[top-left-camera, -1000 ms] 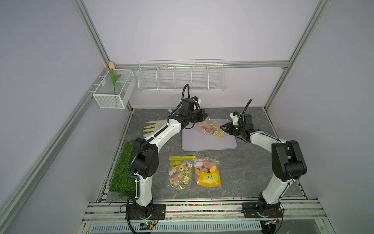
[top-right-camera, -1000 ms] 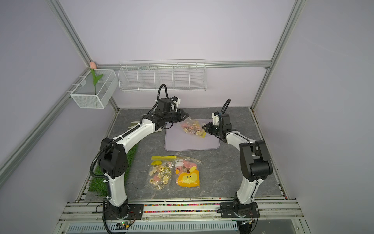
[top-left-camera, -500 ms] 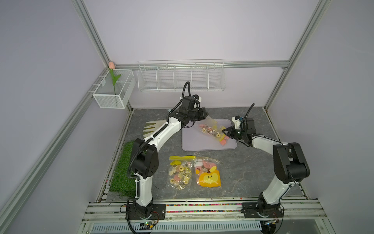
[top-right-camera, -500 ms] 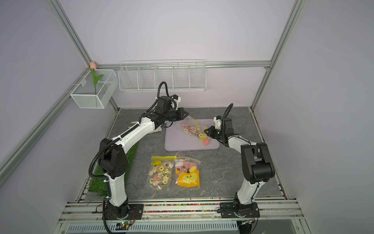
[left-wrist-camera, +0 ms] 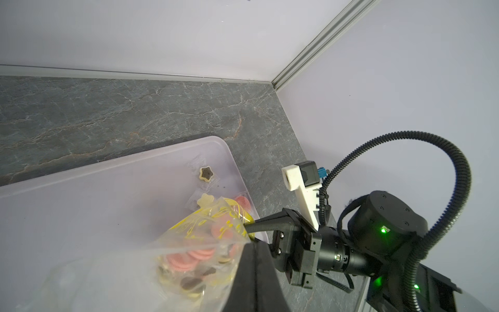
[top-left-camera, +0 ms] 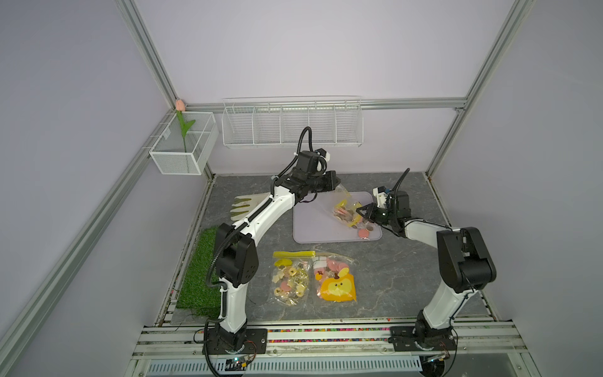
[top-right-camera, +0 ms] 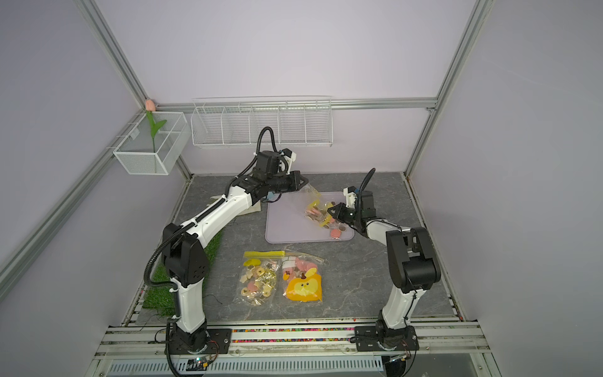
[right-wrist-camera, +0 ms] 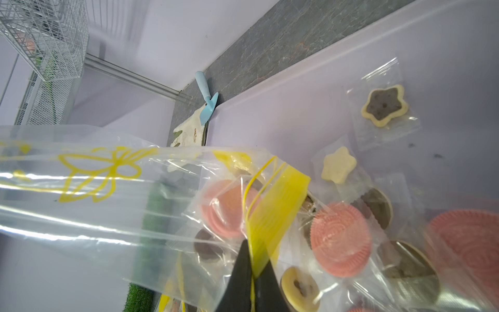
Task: Pour cookies out of the ziploc bag
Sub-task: 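Pour the cookies out of the ziploc bag onto the tray.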
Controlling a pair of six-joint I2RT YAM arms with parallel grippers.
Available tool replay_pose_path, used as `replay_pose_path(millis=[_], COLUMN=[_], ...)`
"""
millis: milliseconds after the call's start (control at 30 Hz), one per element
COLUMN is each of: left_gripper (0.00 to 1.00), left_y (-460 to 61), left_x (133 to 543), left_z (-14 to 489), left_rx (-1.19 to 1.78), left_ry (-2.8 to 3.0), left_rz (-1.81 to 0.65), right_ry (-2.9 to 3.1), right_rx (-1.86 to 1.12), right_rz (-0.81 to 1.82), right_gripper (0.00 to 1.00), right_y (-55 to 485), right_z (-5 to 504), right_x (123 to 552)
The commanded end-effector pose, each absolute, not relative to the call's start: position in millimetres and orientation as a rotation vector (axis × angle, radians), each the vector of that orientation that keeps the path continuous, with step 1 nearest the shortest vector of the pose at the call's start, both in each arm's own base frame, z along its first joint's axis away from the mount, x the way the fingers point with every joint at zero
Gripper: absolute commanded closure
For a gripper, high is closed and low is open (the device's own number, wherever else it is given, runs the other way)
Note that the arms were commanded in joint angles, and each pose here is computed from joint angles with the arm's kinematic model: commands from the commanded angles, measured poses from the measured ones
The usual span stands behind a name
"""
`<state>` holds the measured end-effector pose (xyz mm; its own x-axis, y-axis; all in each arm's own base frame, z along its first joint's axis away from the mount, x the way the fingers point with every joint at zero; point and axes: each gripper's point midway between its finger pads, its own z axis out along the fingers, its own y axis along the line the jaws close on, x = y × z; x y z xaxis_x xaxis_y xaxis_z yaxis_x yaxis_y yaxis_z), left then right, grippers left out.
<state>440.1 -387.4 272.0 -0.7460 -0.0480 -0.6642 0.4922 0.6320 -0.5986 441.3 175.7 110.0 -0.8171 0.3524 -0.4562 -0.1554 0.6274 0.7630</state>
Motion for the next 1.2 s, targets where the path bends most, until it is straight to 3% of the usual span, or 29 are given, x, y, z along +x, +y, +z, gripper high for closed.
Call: replay_pose_path(millis=[0, 800, 1133, 1167], left_gripper=[1.00, 1.00, 1.00, 0.86], left_y=[-386, -392, -393, -393], left_x=[451, 465, 467, 467], left_z=[294, 284, 273, 272], left_rx=[0.355, 0.349, 0.352, 0.355], left_ry=[2.116, 2.088, 2.106, 2.107], left_rz=[-1.051, -0.992, -0.975, -0.972], right_ry=[2.322, 2.269, 2.225, 2.223], right_rx=[0.209, 0.241, 0.189, 0.183], right_rz=[1.102, 1.031, 1.111, 1.115], right_gripper=[0.93, 0.93, 0.93, 0.94], right_y=[172, 166, 173, 173], right_z=[87, 81, 87, 87], right_x=[444, 523, 512, 509])
